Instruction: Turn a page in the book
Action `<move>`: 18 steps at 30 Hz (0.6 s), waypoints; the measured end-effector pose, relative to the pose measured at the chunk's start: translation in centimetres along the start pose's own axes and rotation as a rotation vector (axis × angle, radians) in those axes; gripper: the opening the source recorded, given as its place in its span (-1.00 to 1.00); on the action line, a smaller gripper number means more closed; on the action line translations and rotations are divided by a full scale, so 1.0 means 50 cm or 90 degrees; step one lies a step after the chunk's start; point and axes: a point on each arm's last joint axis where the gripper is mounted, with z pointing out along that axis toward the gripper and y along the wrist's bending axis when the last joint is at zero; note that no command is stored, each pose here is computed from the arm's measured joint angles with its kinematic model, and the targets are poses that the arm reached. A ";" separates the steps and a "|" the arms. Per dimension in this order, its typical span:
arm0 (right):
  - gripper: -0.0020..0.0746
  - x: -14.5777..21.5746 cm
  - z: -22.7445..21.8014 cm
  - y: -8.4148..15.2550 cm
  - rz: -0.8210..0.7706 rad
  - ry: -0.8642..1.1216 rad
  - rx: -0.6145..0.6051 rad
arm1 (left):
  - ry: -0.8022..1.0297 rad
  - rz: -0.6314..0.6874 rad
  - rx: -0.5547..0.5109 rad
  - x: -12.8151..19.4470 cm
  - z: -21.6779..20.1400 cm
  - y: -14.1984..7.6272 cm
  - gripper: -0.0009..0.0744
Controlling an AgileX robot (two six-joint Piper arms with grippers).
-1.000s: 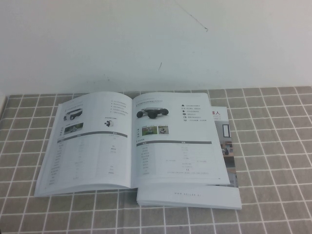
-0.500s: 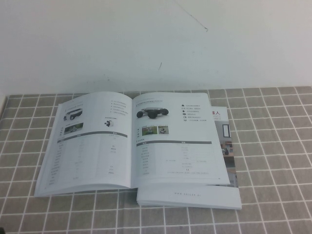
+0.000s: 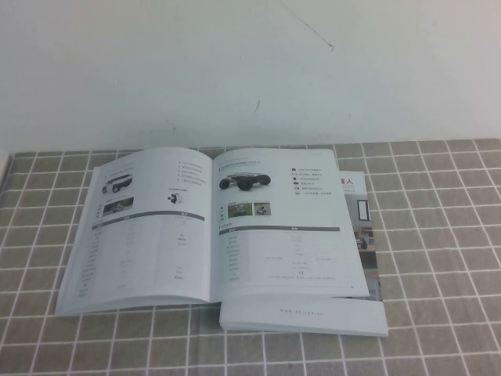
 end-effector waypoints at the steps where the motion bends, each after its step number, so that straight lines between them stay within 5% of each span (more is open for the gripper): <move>1: -0.95 -0.001 0.000 0.000 -0.002 -0.003 0.001 | -0.017 0.000 0.001 -0.005 0.000 0.000 -0.98; 18: -0.95 -0.130 -0.054 -0.007 -0.025 -0.504 0.035 | -0.333 0.001 0.026 -0.091 -0.024 -0.007 -0.98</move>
